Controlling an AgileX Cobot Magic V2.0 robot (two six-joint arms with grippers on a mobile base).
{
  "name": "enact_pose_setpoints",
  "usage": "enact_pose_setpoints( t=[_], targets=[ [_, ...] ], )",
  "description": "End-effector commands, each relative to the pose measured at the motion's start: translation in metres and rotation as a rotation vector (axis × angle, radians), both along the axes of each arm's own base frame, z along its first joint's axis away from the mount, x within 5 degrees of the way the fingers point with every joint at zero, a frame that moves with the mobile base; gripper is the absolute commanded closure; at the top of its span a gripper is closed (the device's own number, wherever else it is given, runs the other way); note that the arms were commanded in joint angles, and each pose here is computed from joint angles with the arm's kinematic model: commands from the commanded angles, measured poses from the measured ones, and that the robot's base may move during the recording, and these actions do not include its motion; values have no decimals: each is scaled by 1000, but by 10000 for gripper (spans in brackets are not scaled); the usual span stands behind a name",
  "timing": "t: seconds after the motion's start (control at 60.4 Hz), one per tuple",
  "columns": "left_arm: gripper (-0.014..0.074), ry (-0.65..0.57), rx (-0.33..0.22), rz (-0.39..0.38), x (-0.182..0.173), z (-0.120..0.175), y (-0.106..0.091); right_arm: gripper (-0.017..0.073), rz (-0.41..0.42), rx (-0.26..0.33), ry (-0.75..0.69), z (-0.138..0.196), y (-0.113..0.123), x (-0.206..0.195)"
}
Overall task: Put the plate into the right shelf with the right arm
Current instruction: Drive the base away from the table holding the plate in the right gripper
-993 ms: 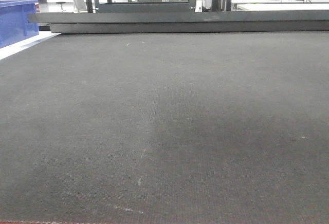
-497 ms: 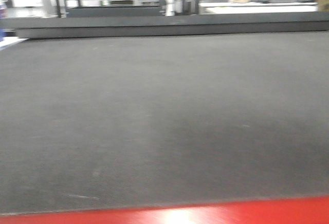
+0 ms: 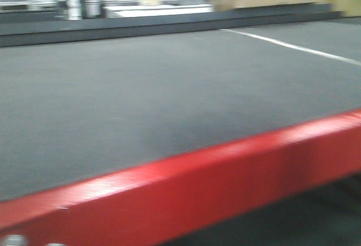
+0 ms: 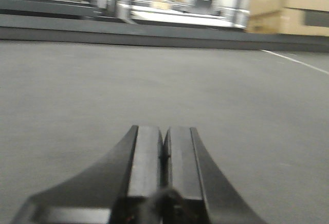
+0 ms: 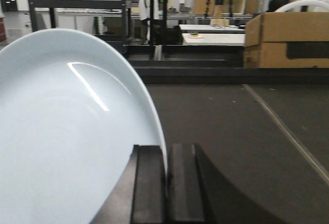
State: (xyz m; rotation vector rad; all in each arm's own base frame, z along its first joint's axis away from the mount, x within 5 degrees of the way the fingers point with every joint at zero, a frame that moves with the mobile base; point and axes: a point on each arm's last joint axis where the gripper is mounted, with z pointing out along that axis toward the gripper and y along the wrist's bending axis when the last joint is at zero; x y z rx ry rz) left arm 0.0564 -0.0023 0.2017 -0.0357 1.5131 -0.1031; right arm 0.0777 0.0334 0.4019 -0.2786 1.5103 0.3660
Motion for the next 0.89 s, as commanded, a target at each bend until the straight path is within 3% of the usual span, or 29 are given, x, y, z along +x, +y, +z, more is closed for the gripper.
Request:
enact_pose_setpoints(
  t=[0.0, 0.877],
  targets=[
    [640, -92, -9, -1, -1, 6, 0, 496, 19, 29, -121, 18, 0, -4],
    [640, -92, -9, -1, -1, 6, 0, 496, 19, 29, -121, 18, 0, -4]
  ],
)
